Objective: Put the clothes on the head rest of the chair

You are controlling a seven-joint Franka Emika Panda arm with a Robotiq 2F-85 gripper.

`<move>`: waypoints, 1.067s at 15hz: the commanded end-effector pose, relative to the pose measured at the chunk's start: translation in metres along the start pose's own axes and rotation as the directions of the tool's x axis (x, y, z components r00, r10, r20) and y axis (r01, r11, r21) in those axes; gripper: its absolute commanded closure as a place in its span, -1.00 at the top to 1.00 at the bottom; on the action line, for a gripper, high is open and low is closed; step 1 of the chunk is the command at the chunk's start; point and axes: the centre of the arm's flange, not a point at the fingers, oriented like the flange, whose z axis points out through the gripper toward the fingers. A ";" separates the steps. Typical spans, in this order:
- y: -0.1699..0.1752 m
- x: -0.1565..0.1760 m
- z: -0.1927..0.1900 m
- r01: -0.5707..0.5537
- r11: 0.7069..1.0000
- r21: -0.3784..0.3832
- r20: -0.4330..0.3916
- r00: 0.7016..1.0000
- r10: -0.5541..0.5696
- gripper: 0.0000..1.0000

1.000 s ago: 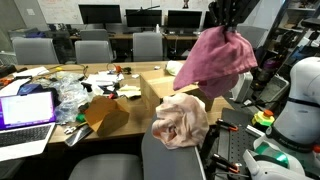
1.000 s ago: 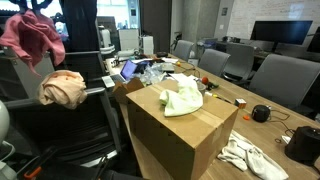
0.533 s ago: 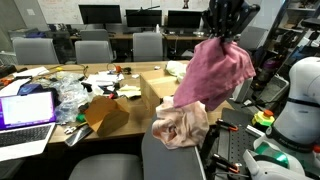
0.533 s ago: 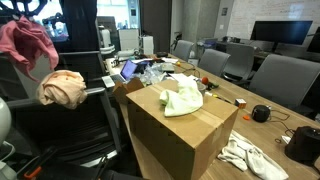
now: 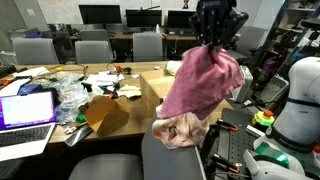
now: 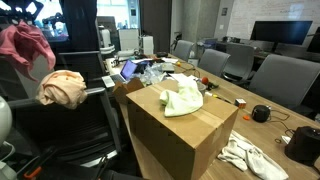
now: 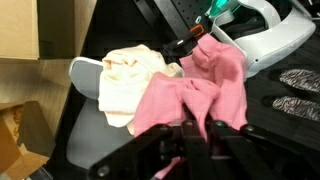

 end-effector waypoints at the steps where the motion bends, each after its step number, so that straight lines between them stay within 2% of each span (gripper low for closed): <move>1: 0.002 0.022 -0.006 -0.024 1.000 -0.013 -0.043 0.999 0.023 -0.96; 6: 0.011 0.040 0.011 -0.086 0.996 -0.009 -0.047 0.995 0.086 -0.96; 13: 0.010 0.054 0.033 -0.127 0.990 0.060 0.031 0.992 0.126 -0.96; 16: 0.010 0.057 0.041 -0.156 0.987 0.031 0.024 0.988 0.155 -0.96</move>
